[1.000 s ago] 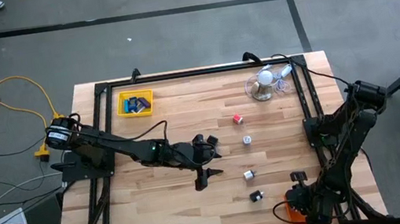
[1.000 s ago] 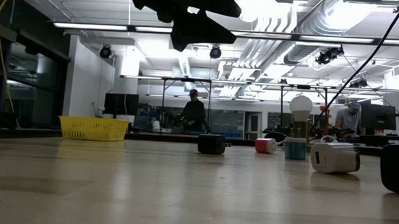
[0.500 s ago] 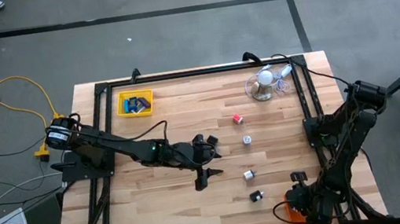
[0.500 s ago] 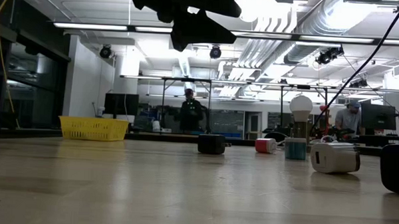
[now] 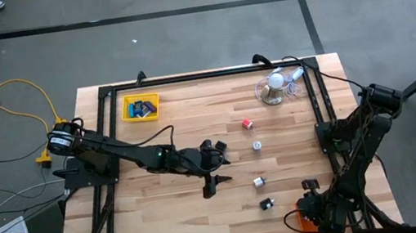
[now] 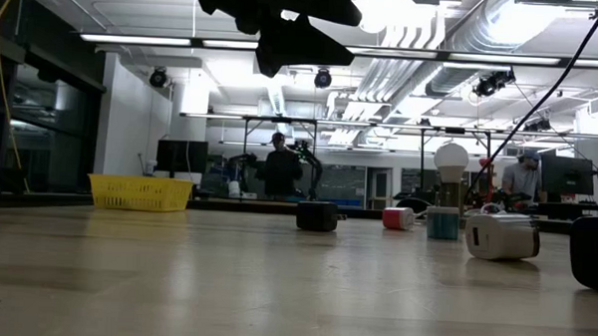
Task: Pick & Place Office items
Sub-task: Put the top black charger adapter into the orange bin
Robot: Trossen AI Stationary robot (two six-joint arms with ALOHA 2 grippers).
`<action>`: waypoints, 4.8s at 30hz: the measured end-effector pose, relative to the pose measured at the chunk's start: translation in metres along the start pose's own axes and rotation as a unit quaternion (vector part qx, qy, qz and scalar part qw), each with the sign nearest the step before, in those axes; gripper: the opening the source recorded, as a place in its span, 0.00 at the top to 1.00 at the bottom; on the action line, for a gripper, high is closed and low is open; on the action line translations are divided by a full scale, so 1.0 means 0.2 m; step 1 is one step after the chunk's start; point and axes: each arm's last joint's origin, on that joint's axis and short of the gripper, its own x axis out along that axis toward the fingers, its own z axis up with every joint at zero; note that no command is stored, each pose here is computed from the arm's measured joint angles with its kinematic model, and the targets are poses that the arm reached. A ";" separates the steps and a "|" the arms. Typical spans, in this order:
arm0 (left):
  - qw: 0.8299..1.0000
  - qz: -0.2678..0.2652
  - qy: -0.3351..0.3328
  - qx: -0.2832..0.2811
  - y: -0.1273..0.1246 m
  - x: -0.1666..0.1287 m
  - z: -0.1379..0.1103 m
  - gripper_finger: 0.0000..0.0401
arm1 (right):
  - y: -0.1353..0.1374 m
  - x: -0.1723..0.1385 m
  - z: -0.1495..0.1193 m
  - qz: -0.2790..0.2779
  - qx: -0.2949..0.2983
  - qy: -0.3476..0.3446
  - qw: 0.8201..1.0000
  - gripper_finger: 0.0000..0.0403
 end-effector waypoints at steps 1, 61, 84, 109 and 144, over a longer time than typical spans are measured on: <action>1.000 0.000 0.000 0.000 0.00 0.00 0.00 0.40 | 0.00 0.00 0.00 0.001 -0.001 0.001 1.000 0.59; 0.942 0.329 0.007 -0.068 0.55 -0.70 0.11 0.40 | -0.46 -0.60 0.44 0.072 -0.057 -0.241 0.966 0.59; 0.940 0.326 -0.097 -0.030 0.56 -1.01 -0.34 0.40 | -0.69 -0.65 0.59 0.007 -0.015 -0.306 0.952 0.59; 0.937 0.313 -0.152 0.010 0.55 -1.10 -0.59 0.40 | -0.83 -0.38 0.90 -0.029 -0.032 -0.397 0.917 0.59; 0.934 0.298 -0.190 0.050 0.56 -1.06 -0.77 0.40 | -1.21 -0.09 1.07 -0.063 0.018 -0.407 0.911 0.59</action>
